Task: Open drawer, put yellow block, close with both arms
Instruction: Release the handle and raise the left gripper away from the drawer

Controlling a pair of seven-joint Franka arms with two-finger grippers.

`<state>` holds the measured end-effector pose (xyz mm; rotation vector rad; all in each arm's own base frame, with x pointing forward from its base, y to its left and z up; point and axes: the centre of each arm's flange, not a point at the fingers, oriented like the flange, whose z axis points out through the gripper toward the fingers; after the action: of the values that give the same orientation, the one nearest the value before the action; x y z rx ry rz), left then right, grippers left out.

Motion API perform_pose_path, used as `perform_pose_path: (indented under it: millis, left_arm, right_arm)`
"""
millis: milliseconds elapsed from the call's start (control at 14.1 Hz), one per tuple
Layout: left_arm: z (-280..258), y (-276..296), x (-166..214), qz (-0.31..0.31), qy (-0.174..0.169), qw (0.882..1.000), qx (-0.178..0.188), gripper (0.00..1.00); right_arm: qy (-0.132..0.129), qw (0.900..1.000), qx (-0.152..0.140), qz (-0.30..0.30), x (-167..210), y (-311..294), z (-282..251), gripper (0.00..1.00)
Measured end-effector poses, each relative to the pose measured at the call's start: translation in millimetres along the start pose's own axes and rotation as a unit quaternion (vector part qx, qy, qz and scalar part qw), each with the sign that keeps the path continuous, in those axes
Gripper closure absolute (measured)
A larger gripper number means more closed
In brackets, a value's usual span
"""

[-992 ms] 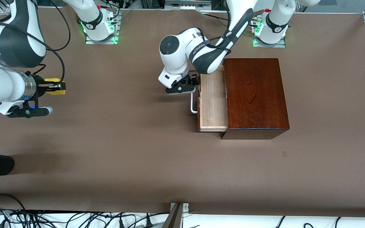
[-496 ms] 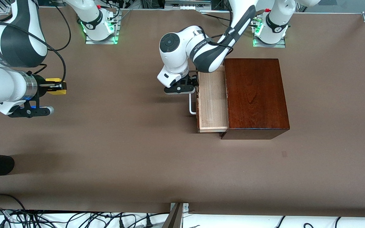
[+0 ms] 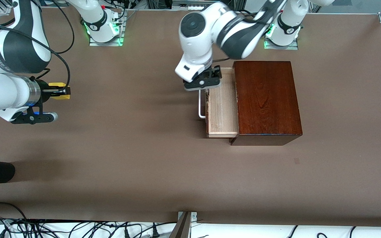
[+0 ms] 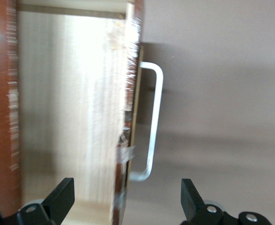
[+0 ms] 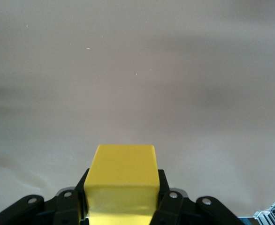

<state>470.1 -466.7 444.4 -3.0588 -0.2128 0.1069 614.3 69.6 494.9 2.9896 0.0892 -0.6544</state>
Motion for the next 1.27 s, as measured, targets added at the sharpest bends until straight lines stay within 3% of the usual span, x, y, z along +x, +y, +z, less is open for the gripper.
perform_pose_path:
  millis: [425, 708, 1275]
  left_arm:
    - [-69.6, -122.4, 60.4, 0.011, 0.005, 1.0, -0.017, 0.0]
    - [-104.4, -202.9, 80.9, 0.028, 0.011, 0.999, -0.017, 0.0]
    - [-124.5, -347.2, 92.0, 0.047, 0.019, 0.999, -0.02, 0.0]
  right_arm:
    - [0.003, 1.0, 0.02, 0.004, -6.4, -37.7, -8.6, 0.44]
    - [0.006, 1.0, -0.003, 0.021, -21.9, -130.3, -6.5, 0.44]
    - [0.051, 0.995, 0.046, 0.072, -39.3, -318.1, 8.3, 0.44]
